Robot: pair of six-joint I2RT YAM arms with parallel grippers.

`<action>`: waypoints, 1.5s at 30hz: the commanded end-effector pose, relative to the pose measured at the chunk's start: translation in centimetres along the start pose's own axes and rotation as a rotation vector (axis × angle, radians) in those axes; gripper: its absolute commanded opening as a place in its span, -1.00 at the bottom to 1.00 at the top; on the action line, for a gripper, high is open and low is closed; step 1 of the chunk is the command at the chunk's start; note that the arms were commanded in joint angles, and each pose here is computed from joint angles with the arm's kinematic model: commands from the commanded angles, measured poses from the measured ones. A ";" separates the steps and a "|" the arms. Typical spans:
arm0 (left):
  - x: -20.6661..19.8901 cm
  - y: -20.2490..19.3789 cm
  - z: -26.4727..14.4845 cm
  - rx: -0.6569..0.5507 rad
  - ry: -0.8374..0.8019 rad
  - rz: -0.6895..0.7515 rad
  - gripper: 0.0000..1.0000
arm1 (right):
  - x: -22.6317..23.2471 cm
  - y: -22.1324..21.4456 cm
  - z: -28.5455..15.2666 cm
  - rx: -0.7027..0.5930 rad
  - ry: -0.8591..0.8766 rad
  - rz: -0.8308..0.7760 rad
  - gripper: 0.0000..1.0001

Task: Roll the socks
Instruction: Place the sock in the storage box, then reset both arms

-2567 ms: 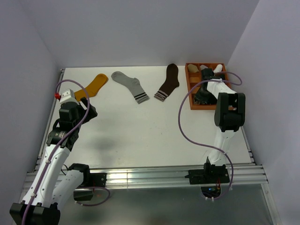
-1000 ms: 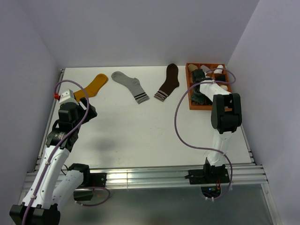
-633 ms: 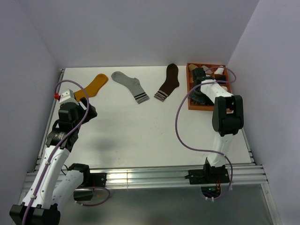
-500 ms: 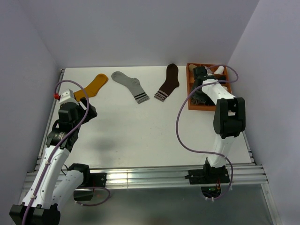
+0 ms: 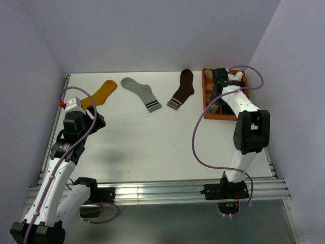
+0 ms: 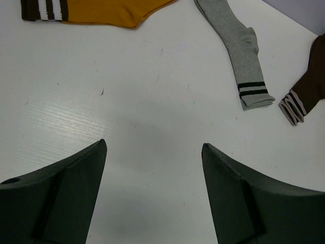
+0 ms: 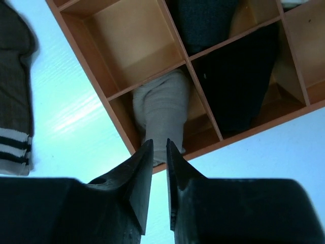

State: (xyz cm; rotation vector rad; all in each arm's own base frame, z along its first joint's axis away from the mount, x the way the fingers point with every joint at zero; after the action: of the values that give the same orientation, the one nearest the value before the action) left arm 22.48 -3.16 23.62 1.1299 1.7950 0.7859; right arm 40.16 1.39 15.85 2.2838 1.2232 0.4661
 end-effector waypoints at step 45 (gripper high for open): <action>-1.0 10.8 -9.2 -0.298 0.046 -0.061 0.65 | -12.8 1.6 -30.5 -0.719 0.282 0.214 0.36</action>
State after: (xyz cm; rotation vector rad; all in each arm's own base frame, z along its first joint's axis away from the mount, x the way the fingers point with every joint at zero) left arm 20.71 -1.69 32.02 0.9740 1.7316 0.9156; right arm 21.92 -0.85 40.30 1.7739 0.8050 1.1720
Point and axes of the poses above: each gripper's point midway between its finger pads, its own z axis out along the fingers, its own x axis along the line the jaws close on, y = z × x, the point moved 6 cm from there along -z, back along the fingers, and after that the axes turned 2 degrees about z, right-handed, at the moved point
